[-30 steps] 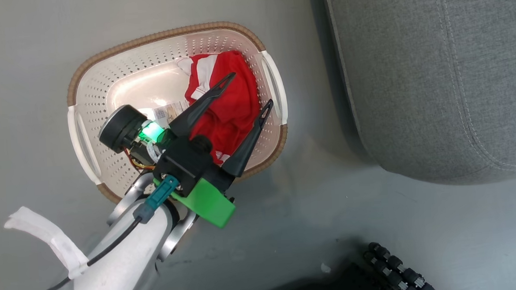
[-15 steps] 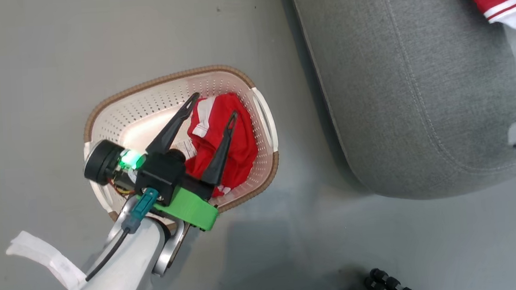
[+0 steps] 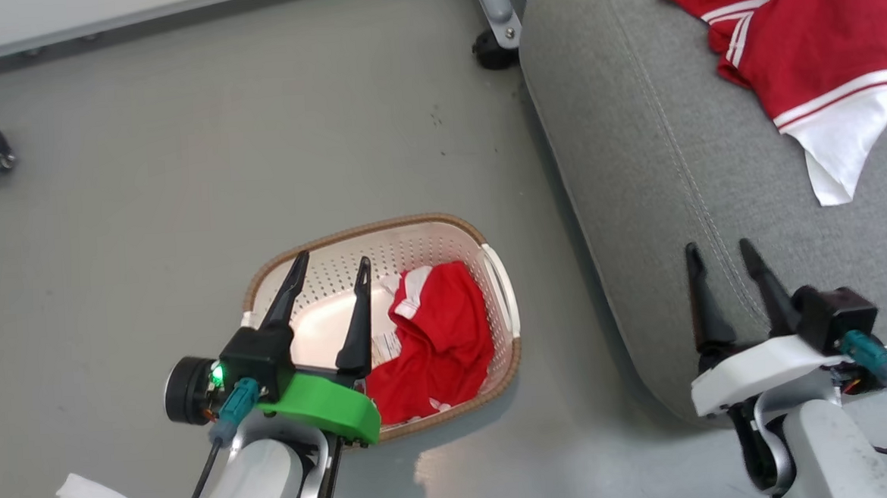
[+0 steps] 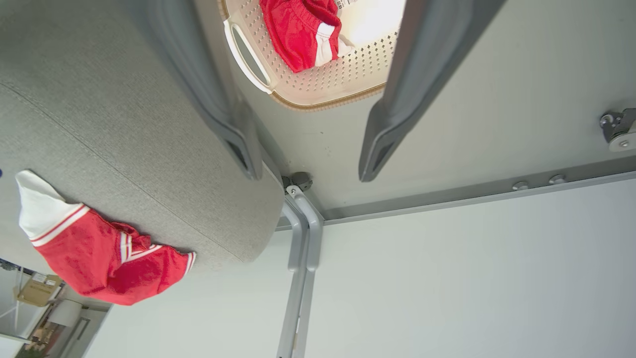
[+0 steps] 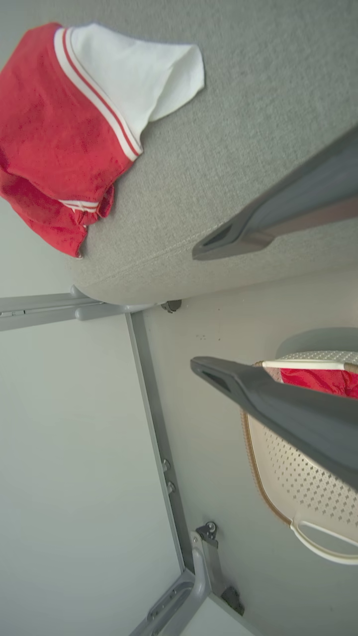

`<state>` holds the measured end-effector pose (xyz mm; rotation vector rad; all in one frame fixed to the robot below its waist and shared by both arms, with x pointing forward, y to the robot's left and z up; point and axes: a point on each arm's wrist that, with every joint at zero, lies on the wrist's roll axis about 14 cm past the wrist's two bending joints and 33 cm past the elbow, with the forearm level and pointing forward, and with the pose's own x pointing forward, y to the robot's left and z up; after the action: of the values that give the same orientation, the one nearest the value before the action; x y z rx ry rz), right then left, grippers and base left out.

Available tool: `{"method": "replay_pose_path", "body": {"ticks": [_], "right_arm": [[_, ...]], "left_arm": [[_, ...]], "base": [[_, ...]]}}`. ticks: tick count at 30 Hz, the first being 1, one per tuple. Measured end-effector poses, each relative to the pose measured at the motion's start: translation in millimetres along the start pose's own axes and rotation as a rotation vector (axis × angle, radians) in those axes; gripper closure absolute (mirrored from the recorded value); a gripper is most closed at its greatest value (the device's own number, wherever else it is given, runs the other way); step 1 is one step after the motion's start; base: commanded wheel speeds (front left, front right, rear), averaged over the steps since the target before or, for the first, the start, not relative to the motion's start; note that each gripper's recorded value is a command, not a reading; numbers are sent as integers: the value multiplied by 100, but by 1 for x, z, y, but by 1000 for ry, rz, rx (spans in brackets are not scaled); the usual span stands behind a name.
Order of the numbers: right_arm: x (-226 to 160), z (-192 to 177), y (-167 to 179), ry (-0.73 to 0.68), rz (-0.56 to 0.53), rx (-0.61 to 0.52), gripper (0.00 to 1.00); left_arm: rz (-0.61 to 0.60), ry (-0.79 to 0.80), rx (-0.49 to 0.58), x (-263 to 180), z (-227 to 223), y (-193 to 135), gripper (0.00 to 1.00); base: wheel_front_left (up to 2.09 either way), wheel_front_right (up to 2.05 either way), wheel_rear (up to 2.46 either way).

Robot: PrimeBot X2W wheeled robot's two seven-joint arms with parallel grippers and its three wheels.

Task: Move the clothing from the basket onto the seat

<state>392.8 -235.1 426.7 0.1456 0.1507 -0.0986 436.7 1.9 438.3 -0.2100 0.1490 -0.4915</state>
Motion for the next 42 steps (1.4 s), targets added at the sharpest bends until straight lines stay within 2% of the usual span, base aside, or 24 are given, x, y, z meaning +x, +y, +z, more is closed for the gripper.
{"method": "replay_pose_path", "body": {"ticks": [7,15,20,25,33,42], "right_arm": [[-5,37,69,-117,189,85,0],[-31,89,117,-282,345,33,0],[-52,108,122,-351,370,25,0],[-72,101,115,-341,357,27,0],[-86,77,111,-280,344,14,0],[-87,76,110,-279,345,6,0]], "left_arm": [[197,-92,7,-52,32,35,0],[346,-277,54,-112,86,55,0],[397,-358,90,-149,107,57,0],[381,-336,139,-171,96,45,0],[356,-316,147,-178,86,36,0],[352,-311,145,-178,84,35,0]], "base": [[0,0,0],[0,0,0],[0,0,0],[0,0,0],[0,0,0],[0,0,0]]}}
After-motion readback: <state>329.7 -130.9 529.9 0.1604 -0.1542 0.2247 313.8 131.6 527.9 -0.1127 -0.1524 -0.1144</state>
